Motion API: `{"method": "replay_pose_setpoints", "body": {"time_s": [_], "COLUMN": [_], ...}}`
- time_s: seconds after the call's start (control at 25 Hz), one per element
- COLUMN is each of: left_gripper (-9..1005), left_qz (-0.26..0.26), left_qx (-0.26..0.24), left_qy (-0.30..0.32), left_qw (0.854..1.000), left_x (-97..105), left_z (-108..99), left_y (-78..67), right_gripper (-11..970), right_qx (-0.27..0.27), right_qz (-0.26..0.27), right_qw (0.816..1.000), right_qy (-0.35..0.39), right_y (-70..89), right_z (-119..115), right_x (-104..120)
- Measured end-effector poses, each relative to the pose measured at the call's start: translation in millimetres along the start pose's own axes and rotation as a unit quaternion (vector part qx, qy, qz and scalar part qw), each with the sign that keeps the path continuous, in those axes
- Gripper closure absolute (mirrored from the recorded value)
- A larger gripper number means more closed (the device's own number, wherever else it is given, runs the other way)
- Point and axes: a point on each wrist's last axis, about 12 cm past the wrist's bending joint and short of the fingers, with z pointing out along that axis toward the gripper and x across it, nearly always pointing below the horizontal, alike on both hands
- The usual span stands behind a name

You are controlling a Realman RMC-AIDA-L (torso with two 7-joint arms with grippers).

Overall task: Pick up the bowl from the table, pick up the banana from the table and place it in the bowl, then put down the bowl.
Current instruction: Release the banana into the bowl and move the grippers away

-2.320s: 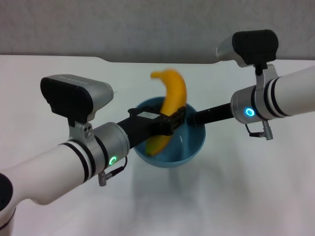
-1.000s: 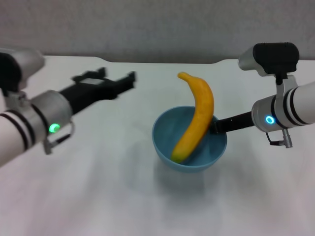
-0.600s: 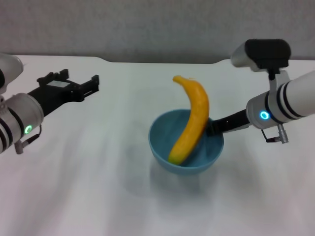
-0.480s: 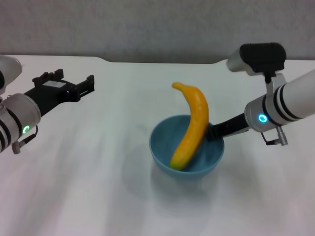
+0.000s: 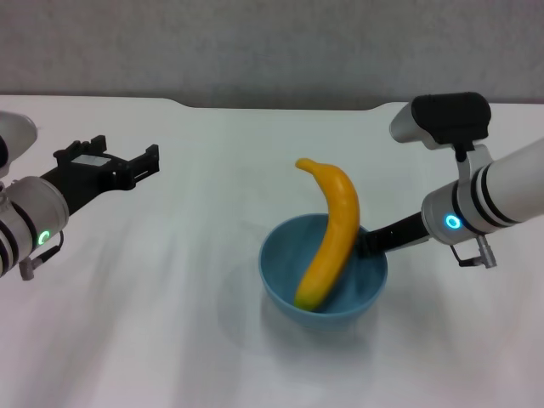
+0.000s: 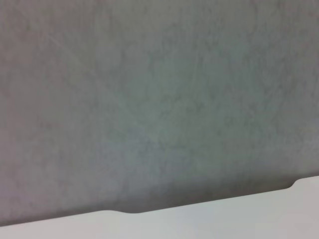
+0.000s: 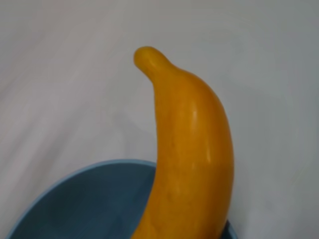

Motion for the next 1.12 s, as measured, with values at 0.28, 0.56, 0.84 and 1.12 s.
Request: {"method": "replay_pose_setpoints", "body": {"time_s": [0.28, 0.56, 0.84, 1.12], "left_gripper": [121, 122, 122, 123], "left_qz": [-0.013, -0.016, -0.018, -0.031], "left_qx": [-0.002, -0.003, -0.004, -0.005], "left_qy": [-0.001, 0.002, 0.005, 0.005], "left_qw": [1.000, 1.000, 1.000, 1.000], "left_x": [2, 5, 7, 8], "left_z": [-1, -2, -2, -2], "left_y": [1.0, 2.0, 3.1, 3.6], "right_gripper": [808, 795, 782, 769], "right_qx": [0.003, 0.010, 0.012, 0.016], "right_qz": [0.000, -0.006, -0.005, -0.008], "right_qw": [1.000, 1.000, 1.000, 1.000], "right_qy": [0.000, -0.001, -0.003, -0.007], "right_y": [-3.7, -5.6, -7.2, -9.7], "right_z": [1, 4, 4, 5], "right_x": [5, 8, 10, 12]}}
